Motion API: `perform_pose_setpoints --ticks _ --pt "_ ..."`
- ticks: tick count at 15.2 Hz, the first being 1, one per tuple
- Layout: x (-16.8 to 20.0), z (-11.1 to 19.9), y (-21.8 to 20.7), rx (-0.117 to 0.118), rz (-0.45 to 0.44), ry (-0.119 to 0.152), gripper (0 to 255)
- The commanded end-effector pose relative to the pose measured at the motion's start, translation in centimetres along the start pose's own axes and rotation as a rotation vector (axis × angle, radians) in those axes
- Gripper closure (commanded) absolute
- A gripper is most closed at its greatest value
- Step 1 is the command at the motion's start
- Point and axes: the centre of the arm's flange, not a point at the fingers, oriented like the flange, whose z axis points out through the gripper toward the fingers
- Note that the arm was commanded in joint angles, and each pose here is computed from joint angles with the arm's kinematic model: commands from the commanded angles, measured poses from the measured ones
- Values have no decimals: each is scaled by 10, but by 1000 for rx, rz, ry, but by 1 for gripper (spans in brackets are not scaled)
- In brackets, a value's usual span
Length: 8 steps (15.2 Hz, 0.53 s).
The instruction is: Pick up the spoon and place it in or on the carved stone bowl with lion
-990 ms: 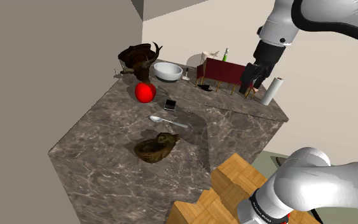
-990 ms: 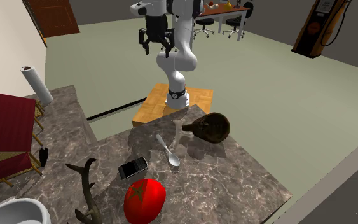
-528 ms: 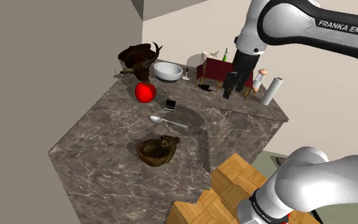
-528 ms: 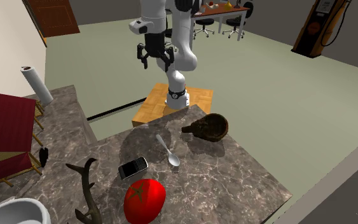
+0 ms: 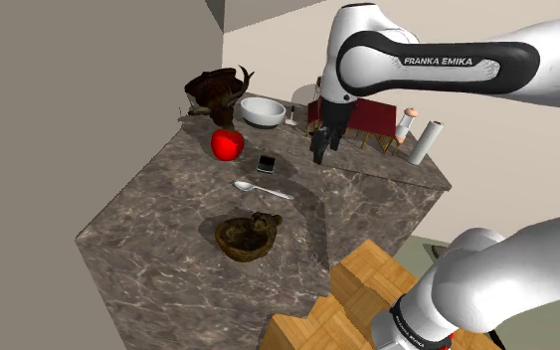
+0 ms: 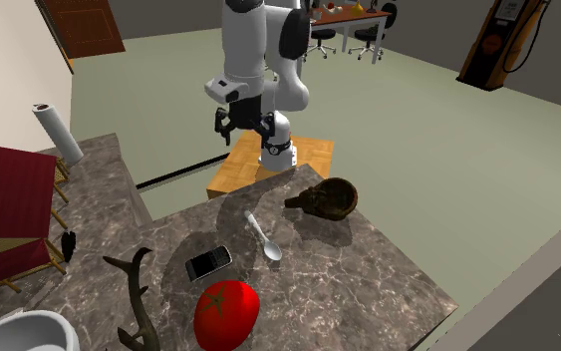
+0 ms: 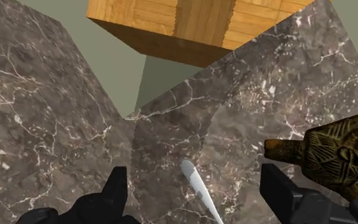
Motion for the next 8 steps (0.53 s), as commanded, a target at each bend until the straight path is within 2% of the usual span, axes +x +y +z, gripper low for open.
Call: perform_pose_setpoints --ticks 1,8 --pt "24 15 -6 -11 -43 -11 0" --pt "99 73 -34 -50 -190 -53 0"
